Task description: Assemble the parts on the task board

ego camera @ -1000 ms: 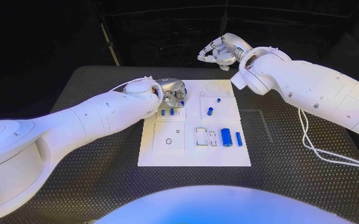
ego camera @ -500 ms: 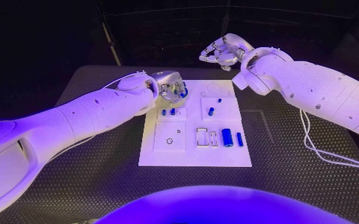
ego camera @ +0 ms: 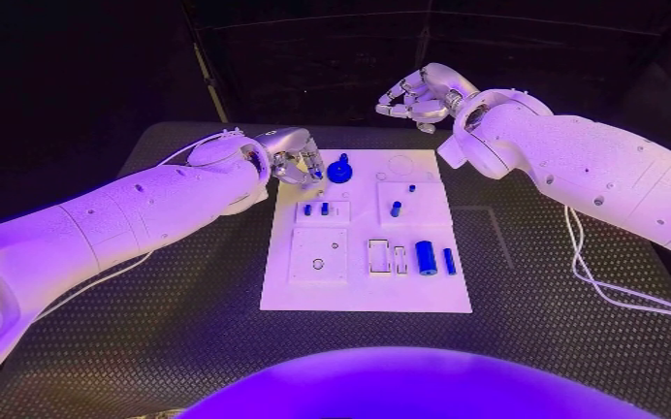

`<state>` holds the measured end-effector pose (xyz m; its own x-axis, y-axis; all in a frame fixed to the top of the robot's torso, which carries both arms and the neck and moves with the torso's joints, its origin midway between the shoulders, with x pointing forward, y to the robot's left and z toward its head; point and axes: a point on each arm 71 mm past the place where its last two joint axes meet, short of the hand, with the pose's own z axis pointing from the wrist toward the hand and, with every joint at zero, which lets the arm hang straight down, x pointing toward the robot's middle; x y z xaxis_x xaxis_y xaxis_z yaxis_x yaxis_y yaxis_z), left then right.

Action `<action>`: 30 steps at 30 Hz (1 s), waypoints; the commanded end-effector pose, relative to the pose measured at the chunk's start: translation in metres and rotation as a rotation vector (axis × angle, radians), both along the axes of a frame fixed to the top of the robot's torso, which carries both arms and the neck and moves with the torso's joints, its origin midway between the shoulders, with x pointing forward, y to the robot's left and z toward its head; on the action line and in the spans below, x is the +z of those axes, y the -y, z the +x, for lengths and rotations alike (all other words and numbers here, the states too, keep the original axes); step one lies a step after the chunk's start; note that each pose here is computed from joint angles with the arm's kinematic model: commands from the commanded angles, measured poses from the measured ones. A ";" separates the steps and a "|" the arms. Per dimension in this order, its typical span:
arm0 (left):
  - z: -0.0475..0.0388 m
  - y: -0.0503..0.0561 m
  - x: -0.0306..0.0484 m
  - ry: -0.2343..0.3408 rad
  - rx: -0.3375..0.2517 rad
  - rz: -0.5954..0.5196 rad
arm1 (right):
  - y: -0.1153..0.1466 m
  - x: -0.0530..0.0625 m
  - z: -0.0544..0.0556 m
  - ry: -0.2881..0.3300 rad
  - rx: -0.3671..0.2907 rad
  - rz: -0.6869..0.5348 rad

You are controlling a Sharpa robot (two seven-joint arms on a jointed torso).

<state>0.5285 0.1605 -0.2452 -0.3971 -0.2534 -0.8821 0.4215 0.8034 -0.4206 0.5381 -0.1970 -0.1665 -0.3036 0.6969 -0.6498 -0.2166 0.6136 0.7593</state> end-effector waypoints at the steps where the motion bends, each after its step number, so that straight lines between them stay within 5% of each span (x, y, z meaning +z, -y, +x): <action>1: 0.0010 -0.001 -0.0010 -0.040 0.014 -0.009 | -0.001 0.002 0.000 0.005 0.009 0.004; 30: 0.0026 0.009 -0.0226 -0.126 0.008 0.034 | -0.003 0.001 0.000 0.004 0.013 0.005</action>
<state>0.5316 0.1523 -0.2666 -0.4818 -0.2357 -0.8440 0.3673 0.8201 -0.4387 0.5381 -0.1954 -0.1672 -0.3064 0.6967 -0.6486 -0.2168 0.6124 0.7602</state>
